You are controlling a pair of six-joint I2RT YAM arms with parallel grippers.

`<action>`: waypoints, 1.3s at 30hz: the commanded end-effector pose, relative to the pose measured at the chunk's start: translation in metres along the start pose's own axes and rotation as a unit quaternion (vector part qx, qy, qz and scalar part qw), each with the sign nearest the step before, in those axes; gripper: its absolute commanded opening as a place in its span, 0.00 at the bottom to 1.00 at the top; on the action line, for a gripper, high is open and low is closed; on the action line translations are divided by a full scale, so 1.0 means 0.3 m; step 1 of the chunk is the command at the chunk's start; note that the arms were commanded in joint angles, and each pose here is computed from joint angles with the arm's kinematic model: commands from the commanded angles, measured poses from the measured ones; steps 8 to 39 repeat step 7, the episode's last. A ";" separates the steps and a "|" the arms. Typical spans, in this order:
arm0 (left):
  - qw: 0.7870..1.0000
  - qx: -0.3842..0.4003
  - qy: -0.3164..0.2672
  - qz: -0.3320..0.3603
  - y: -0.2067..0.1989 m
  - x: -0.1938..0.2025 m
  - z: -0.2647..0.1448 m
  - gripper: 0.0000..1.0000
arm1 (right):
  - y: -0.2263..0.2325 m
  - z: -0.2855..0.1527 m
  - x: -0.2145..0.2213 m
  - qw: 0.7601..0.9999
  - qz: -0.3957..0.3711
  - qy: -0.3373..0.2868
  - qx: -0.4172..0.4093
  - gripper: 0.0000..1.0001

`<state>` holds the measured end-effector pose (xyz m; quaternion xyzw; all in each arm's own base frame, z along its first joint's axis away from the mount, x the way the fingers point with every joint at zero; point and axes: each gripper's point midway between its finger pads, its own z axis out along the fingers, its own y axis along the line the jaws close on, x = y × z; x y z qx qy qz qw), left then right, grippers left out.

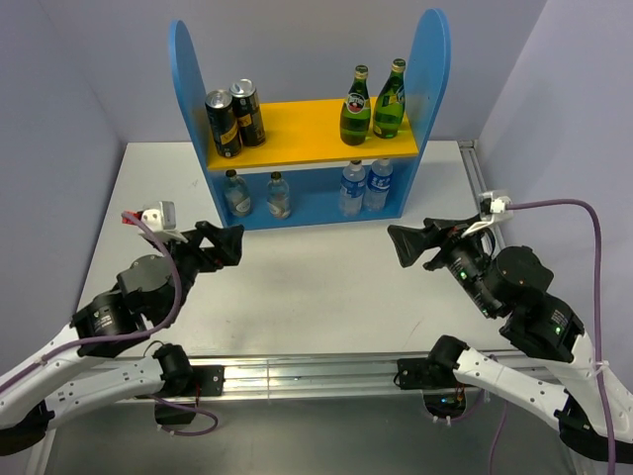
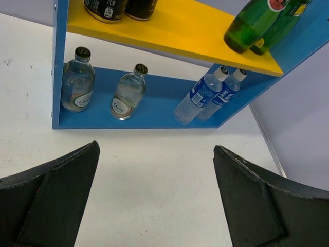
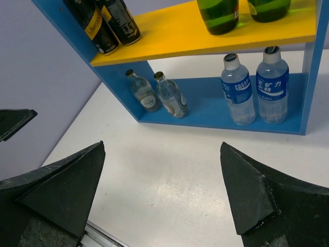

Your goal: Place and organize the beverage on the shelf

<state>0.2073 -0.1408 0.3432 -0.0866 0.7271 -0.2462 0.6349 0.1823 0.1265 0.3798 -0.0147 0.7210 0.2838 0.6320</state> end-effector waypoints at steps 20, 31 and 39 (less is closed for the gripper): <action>1.000 0.004 0.002 0.017 -0.008 0.004 -0.002 0.99 | 0.005 -0.018 -0.044 1.000 -0.002 -0.026 -0.009 1.00; 1.000 0.004 0.002 0.017 -0.008 0.004 -0.002 0.99 | 0.005 -0.018 -0.044 1.000 -0.002 -0.026 -0.009 1.00; 1.000 0.004 0.002 0.017 -0.008 0.004 -0.002 0.99 | 0.005 -0.018 -0.044 1.000 -0.002 -0.026 -0.009 1.00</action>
